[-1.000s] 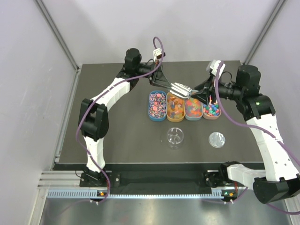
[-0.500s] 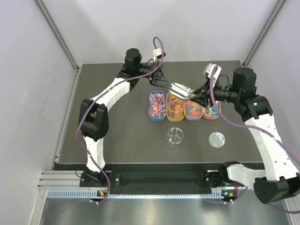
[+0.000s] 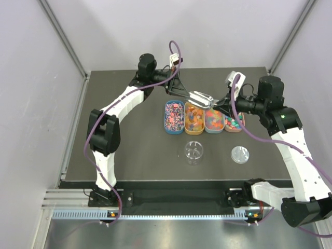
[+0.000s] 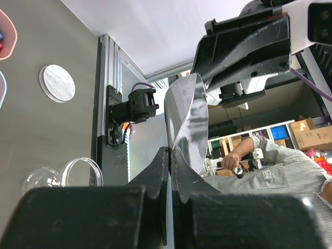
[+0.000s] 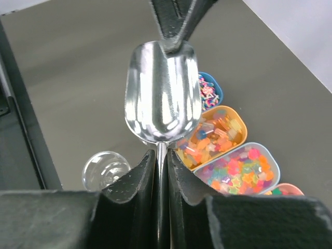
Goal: Pack the candies
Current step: Scoop the fake candies from the storage box.
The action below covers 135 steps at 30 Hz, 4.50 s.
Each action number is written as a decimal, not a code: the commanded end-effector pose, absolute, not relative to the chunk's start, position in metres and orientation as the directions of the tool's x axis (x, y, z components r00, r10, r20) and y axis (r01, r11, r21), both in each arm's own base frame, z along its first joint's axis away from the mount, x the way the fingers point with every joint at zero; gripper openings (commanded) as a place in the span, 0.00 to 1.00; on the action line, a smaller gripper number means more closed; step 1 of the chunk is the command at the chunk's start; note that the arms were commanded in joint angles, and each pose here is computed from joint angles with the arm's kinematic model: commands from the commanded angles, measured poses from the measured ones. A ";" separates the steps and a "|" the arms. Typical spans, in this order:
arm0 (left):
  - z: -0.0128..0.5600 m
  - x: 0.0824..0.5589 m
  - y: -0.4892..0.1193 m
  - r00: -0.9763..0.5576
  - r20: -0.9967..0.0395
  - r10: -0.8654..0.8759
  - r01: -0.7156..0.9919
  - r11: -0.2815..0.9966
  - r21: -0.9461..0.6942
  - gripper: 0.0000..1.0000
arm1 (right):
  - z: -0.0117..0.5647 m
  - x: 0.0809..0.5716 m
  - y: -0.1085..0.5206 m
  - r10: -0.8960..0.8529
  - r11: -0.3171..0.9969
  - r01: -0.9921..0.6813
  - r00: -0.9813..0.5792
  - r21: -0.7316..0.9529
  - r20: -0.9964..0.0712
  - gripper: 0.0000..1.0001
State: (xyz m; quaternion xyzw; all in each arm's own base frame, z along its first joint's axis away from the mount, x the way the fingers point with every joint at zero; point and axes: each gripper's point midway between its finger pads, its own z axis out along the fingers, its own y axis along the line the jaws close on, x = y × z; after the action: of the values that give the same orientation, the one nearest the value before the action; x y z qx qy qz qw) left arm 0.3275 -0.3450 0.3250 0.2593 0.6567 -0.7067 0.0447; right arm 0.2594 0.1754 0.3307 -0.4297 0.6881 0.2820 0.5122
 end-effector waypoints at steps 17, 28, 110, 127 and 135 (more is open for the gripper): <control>0.337 0.341 -0.326 -0.791 -0.567 0.232 0.539 -0.173 -0.824 0.79 | 0.319 0.268 0.136 -0.433 0.606 -0.781 -0.162 -0.153 -0.887 0.00; 0.312 0.403 -0.284 -0.847 -0.531 0.014 0.529 0.121 -0.840 0.99 | 0.237 0.278 0.012 -0.154 0.978 -0.207 -0.648 -0.022 -0.746 0.00; 0.230 0.445 -0.238 -0.705 -0.703 0.095 0.565 0.675 -0.475 0.99 | 0.061 0.269 0.052 -0.093 0.978 -0.141 -0.954 0.153 -0.286 0.00; 0.232 0.434 -0.248 -0.700 -0.707 0.105 0.582 0.657 -0.479 0.99 | 0.108 0.334 0.041 -0.056 0.986 -0.116 -0.904 0.117 -0.423 0.00; 0.231 0.434 -0.249 -0.694 -0.712 0.111 0.588 0.657 -0.471 0.99 | 0.082 0.310 0.027 -0.065 0.991 -0.102 -0.927 0.082 -0.369 0.00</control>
State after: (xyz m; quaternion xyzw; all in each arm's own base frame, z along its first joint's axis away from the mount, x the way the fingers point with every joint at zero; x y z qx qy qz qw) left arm 0.4352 -0.2475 0.2005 0.1841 0.8691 -0.3555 0.2906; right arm 0.3162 0.0333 0.0854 -0.0407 0.9813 0.0571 0.1793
